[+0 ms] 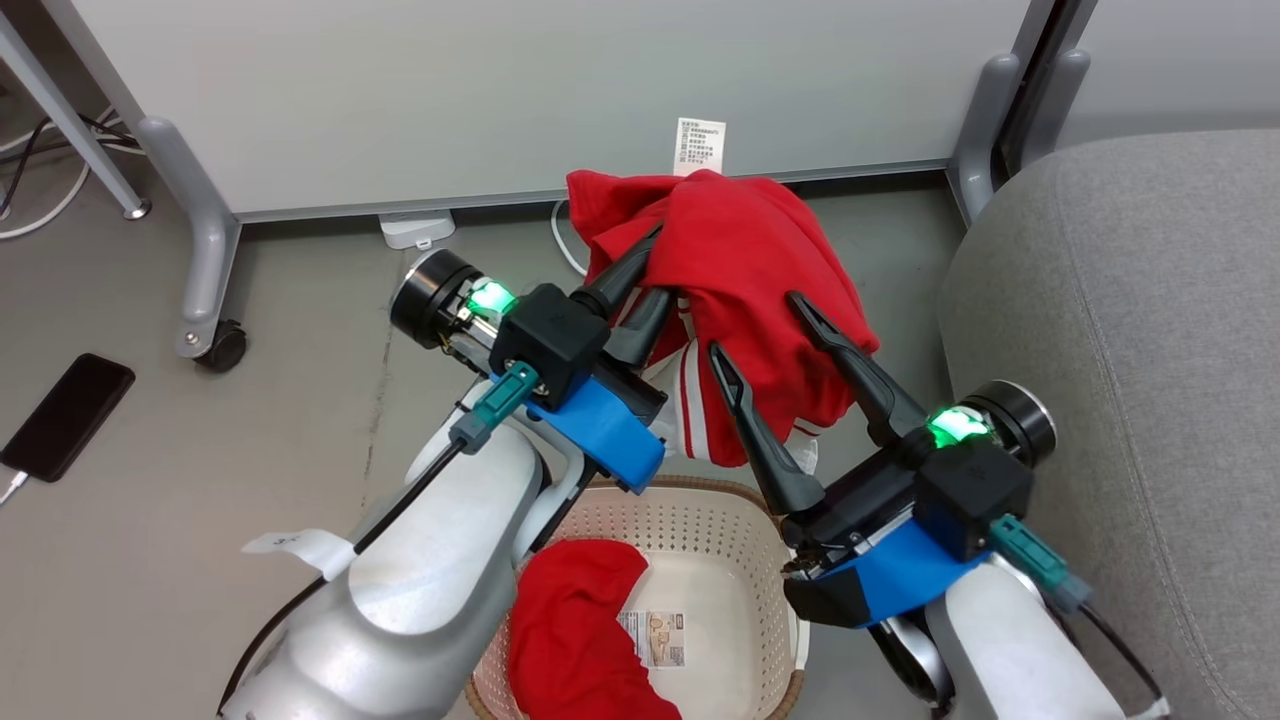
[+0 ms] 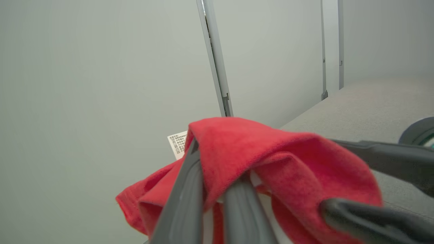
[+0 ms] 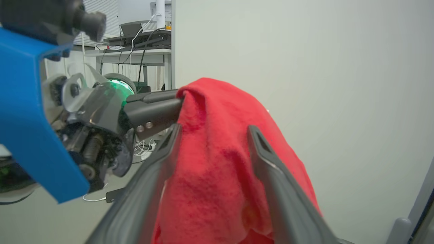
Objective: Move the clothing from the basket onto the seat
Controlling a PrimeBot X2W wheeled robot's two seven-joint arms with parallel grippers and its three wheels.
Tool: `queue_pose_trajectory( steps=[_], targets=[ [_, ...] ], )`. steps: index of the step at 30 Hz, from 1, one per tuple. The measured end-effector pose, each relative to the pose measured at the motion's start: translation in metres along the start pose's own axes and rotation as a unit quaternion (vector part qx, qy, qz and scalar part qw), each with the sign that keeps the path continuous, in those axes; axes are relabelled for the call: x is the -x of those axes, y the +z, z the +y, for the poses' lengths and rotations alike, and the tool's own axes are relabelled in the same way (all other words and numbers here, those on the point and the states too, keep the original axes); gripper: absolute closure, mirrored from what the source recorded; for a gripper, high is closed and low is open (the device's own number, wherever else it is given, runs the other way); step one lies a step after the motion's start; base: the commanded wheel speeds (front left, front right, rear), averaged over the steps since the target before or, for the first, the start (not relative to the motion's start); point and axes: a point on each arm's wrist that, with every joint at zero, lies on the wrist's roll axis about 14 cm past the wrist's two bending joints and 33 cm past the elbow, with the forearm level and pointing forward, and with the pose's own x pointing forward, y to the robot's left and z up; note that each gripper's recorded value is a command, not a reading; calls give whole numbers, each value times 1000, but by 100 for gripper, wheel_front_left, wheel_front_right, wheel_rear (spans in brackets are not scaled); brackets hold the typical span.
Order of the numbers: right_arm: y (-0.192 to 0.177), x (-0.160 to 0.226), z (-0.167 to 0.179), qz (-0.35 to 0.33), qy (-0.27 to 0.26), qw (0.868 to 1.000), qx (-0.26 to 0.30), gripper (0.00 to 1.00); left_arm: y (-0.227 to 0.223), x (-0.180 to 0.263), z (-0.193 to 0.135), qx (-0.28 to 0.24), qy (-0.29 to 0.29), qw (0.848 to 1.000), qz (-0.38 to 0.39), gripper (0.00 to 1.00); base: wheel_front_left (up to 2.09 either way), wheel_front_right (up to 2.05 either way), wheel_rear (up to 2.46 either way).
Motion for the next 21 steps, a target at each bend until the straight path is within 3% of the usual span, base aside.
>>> queue_pose_trajectory(
  steps=[8, 19, 20, 21],
  targets=[
    [-25, -4, -4, 40, 11, 998, 51, 0, -1, -3, -8, 5, -10, 1000, -1, 100, 0, 0, 0],
    [-43, -9, -18, 72, 1, 996, 52, 0, 4, -7, -20, 9, -24, 1000, -8, 100, 0, 0, 0],
    [-45, -9, -17, 76, 1, 996, 51, 56, 4, -7, -20, 9, -25, 1000, -8, 100, 0, 0, 0],
    [-47, -9, -17, 80, 1, 996, 48, 100, 5, -7, -21, 9, -25, 1000, -9, 100, 0, 0, 0]
  ],
)
